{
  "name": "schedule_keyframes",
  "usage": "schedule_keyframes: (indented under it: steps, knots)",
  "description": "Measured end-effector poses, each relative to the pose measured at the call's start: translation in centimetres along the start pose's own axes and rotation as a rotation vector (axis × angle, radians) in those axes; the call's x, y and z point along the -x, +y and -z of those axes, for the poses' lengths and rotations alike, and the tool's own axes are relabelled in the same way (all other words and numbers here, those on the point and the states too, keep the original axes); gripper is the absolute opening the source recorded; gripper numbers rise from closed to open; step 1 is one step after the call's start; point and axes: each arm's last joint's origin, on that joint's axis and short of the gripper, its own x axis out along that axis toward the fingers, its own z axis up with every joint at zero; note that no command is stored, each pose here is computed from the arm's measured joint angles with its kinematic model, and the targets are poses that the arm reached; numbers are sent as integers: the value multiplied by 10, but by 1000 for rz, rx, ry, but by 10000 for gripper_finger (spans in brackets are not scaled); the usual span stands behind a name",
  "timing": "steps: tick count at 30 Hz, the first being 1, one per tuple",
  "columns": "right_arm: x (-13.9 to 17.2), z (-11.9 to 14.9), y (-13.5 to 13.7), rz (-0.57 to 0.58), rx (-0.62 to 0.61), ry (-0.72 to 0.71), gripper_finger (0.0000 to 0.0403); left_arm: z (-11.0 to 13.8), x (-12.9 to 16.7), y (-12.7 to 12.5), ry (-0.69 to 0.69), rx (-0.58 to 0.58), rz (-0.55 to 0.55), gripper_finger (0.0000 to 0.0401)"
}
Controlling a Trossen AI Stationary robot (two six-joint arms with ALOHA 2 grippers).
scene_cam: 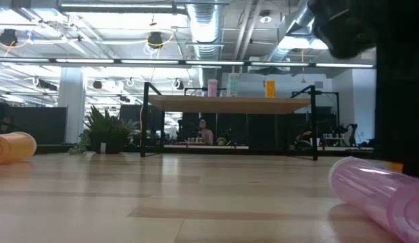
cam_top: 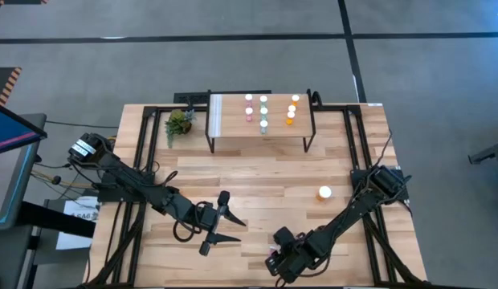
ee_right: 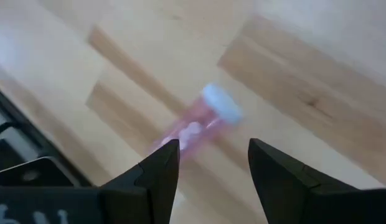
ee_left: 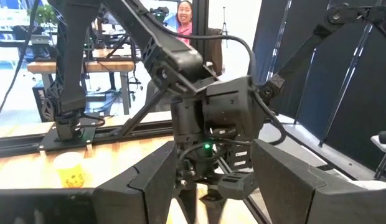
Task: Pick and place medicine bottles onto shelf by color
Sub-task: Put the pink pill bottle on the shelf aligned with the other pink pill bottles
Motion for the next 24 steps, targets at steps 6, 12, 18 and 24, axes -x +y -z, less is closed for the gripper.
schedule_keyframes:
  steps: [6,12,18,24]
  knots:
    - [10,4,23,118,59,-9,198,0,0,0,2,-1,-5,194]
    - [3,6,39,135,73,-11,177,0,0,0,5,14,-6,194]
    - [-6,6,37,156,63,-16,175,1,0,0,9,16,-7,194]
    - [-7,2,37,159,57,-20,190,1,0,0,11,16,-7,194]
